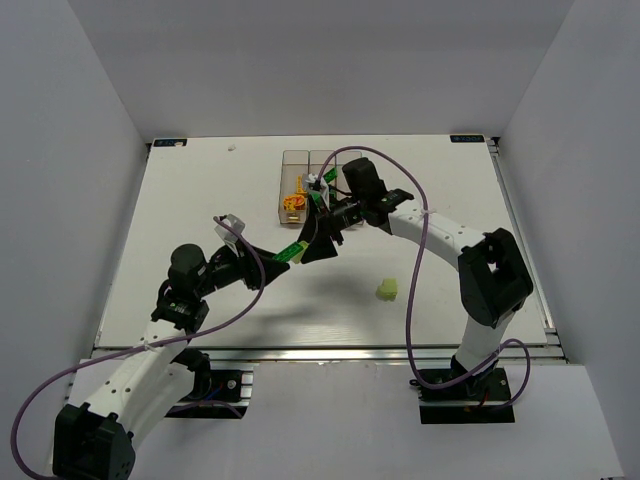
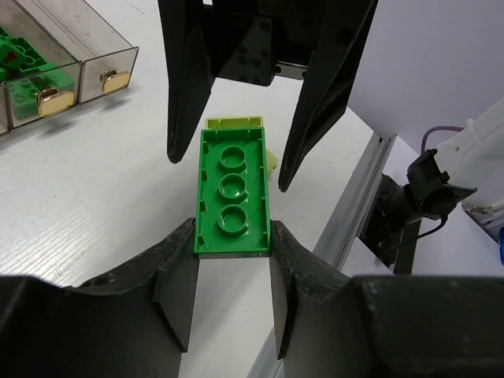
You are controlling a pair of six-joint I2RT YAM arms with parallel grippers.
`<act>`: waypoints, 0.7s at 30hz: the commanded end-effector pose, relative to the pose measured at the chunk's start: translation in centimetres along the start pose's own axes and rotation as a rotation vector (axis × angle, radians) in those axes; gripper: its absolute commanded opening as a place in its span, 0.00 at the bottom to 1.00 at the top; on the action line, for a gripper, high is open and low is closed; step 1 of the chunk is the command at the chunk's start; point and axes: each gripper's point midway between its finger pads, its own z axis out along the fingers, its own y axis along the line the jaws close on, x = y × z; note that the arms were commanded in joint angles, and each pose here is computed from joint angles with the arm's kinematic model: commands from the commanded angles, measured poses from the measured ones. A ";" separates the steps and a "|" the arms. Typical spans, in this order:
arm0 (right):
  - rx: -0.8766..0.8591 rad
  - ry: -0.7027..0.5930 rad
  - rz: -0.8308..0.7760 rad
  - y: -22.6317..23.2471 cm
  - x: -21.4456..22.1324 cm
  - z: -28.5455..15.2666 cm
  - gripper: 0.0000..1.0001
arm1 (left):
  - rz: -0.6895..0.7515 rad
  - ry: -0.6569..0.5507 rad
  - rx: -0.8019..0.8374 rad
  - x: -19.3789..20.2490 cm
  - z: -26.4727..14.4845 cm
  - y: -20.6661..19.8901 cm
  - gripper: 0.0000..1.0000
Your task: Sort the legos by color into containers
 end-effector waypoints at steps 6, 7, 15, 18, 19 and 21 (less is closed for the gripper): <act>-0.041 -0.019 -0.056 0.6 -1.5 0.2 0.55 | 0.027 -0.051 0.026 -1.8 0.3 -0.8 0.23; -0.044 -0.019 -0.053 0.6 -1.4 0.2 0.49 | 0.030 -0.055 0.026 -1.9 0.2 -0.8 0.23; -0.078 -0.029 -0.050 1.3 -1.5 -0.1 0.16 | 0.036 -0.068 0.020 -2.3 0.1 -0.9 0.22; -0.083 -0.034 -0.038 1.5 -1.1 -0.7 0.08 | 0.051 -0.082 0.006 -2.7 0.0 -0.8 0.22; -0.084 -0.035 -0.031 1.7 -0.8 -0.9 0.06 | 0.058 -0.086 0.002 -2.8 0.0 -0.8 0.22; -0.072 -0.040 -0.021 1.6 -0.6 -1.5 0.03 | 0.067 -0.098 -0.002 -3.1 0.0 -0.7 0.22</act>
